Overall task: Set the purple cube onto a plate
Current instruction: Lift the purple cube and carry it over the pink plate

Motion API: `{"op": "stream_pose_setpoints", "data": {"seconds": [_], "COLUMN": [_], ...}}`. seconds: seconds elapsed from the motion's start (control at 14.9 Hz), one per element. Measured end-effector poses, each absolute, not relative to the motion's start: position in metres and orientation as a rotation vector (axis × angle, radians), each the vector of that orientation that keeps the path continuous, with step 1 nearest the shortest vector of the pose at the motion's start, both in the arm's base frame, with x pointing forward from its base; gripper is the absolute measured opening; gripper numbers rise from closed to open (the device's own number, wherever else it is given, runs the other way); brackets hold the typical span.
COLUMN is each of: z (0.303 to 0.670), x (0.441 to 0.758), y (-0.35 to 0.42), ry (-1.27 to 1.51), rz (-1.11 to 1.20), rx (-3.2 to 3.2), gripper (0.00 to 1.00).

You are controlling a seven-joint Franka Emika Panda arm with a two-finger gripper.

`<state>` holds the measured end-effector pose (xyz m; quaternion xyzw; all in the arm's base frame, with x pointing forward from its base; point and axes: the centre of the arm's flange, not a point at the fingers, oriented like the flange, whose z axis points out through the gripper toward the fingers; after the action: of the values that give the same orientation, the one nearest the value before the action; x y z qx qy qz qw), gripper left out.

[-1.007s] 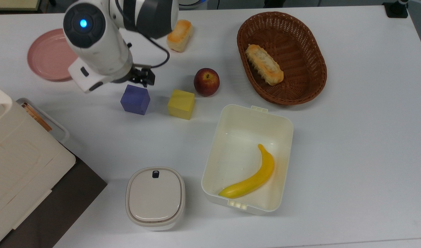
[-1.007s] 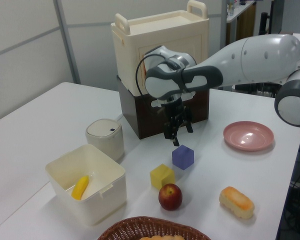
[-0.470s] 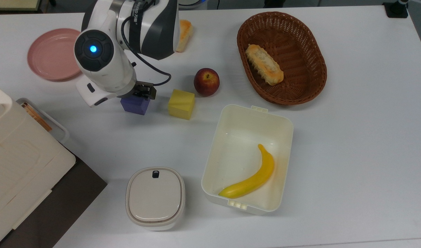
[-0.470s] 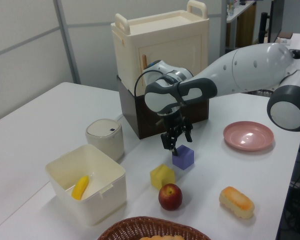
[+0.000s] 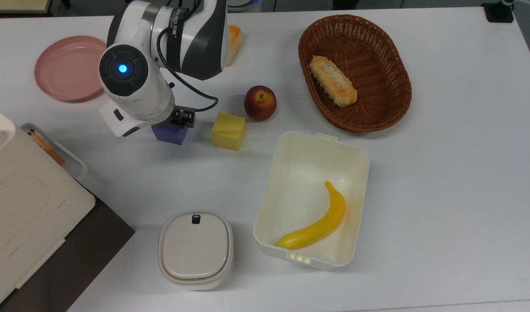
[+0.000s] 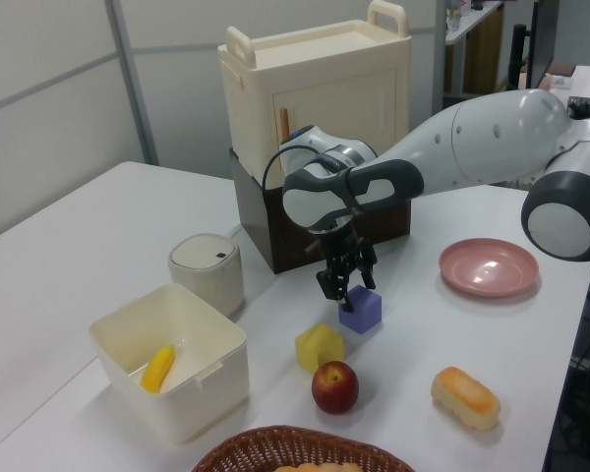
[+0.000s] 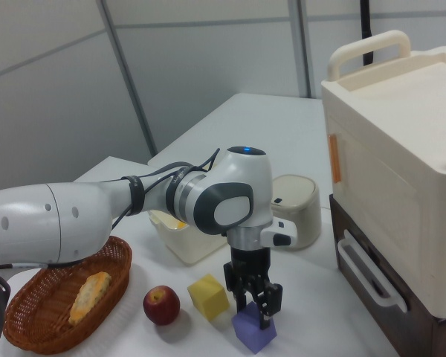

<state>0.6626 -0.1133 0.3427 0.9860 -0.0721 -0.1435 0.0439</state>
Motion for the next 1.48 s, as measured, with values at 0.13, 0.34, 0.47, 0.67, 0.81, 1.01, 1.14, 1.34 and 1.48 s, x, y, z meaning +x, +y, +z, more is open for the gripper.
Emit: {"op": "stream_pose_setpoints", "data": {"seconds": [0.13, 0.34, 0.47, 0.67, 0.81, 1.01, 1.14, 1.34, 1.48], "z": [0.346, 0.348, 0.361, 0.391, 0.414, 0.432, 0.431, 0.426, 0.423], "x": [0.664, 0.665, 0.665, 0.648, 0.631, 0.611, 0.601, 0.584, 0.572], "y": [-0.113, -0.113, -0.118, -0.144, -0.169, -0.211, -0.237, -0.274, -0.300], "ry": [-0.219, -0.219, -0.227, -0.185, -0.144, -0.089, -0.060, -0.029, -0.012], "rz": [-0.423, -0.417, -0.391, -0.446, -0.492, -0.528, -0.557, -0.600, -0.626], "rx": [3.015, 3.016, 3.016, 3.011, 3.011, 2.995, 2.972, 2.967, 2.968], "gripper": [0.57, 0.50, 0.49, 0.49, 0.49, 0.49, 0.49, 0.49, 0.49]}}
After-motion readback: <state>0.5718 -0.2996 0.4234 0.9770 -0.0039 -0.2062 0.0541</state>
